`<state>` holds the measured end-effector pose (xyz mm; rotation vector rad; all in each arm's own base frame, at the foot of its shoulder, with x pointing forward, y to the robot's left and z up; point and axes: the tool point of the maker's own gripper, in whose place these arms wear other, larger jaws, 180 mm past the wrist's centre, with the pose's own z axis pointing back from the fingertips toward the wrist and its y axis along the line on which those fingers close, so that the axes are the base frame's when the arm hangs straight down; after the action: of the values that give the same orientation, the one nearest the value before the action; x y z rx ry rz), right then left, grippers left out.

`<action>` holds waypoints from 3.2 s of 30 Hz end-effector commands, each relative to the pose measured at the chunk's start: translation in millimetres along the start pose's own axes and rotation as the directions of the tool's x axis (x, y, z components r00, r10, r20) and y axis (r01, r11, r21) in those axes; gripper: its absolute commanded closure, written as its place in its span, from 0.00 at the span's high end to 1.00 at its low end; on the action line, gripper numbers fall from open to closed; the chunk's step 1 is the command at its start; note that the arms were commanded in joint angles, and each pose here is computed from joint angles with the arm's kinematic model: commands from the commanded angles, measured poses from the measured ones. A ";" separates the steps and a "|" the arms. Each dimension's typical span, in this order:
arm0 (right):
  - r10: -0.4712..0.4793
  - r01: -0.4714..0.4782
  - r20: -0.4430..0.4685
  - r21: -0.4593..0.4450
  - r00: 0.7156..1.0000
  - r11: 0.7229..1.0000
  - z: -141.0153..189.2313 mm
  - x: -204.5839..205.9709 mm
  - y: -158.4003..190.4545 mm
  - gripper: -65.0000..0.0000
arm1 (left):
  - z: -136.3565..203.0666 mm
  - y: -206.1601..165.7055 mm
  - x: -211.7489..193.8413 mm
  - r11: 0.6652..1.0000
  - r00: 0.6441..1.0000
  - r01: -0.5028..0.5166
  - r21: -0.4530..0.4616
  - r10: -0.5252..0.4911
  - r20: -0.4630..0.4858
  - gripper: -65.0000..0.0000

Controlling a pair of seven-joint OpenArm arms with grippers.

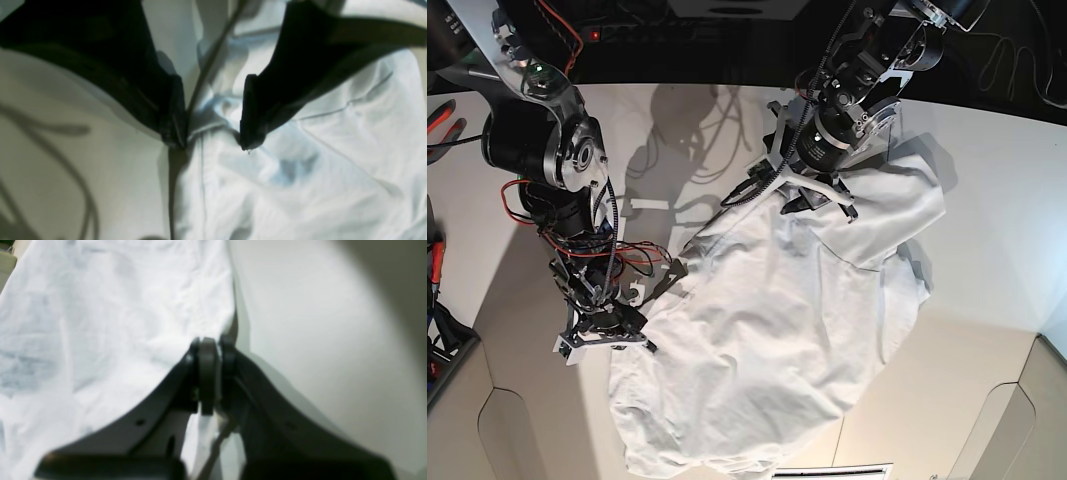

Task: Layout the t-shirt on the table in an organized manner, then fold the t-shirt properly
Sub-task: 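Lower both grippers onto the crumpled white t-shirt and pinch the fabric, then lift the pinched shirt with both grippers and drag it across the table, then release with the left gripper and regrasp the shirt edge nearby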

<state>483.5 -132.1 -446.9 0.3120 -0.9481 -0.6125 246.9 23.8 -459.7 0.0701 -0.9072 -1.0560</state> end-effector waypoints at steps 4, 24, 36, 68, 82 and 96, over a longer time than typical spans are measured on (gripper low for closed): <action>0.002 -0.004 0.057 0.027 0.998 1.000 -2.2 23.9 12.5 0.00 | -2.5 2.0 6.6 1.000 1.000 -0.007 0.003 0.007 0.004 0.47; 0.071 -0.067 0.119 -0.032 0.990 0.997 6.6 104.9 -47.3 0.00 | 39.3 -114.0 107.8 0.929 0.970 0.092 -0.359 -0.003 0.242 0.00; 0.111 -0.093 0.175 -0.107 0.978 0.990 19.4 147.9 -91.5 0.00 | 30.4 -96.0 155.4 0.950 0.943 0.059 -0.305 0.047 0.329 0.00; 0.246 -0.163 -0.105 0.497 0.964 0.852 88.0 121.6 34.7 0.00 | -4.0 52.5 125.3 0.979 0.989 -0.101 0.176 0.079 0.124 0.47; 0.267 -0.116 -0.172 0.597 0.948 0.794 144.2 14.4 23.2 0.00 | 14.8 157.7 32.5 0.887 0.961 -0.267 0.377 0.273 0.039 0.47; 0.490 -0.278 -0.275 0.558 0.827 0.782 180.3 -89.5 2.6 0.00 | 30.3 230.2 -37.7 0.612 0.692 -0.714 0.339 0.691 0.210 0.47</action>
<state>281.9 -73.5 -420.6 0.6357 -0.6513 0.1117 374.7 185.2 -375.1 0.0162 -1.0084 -0.1091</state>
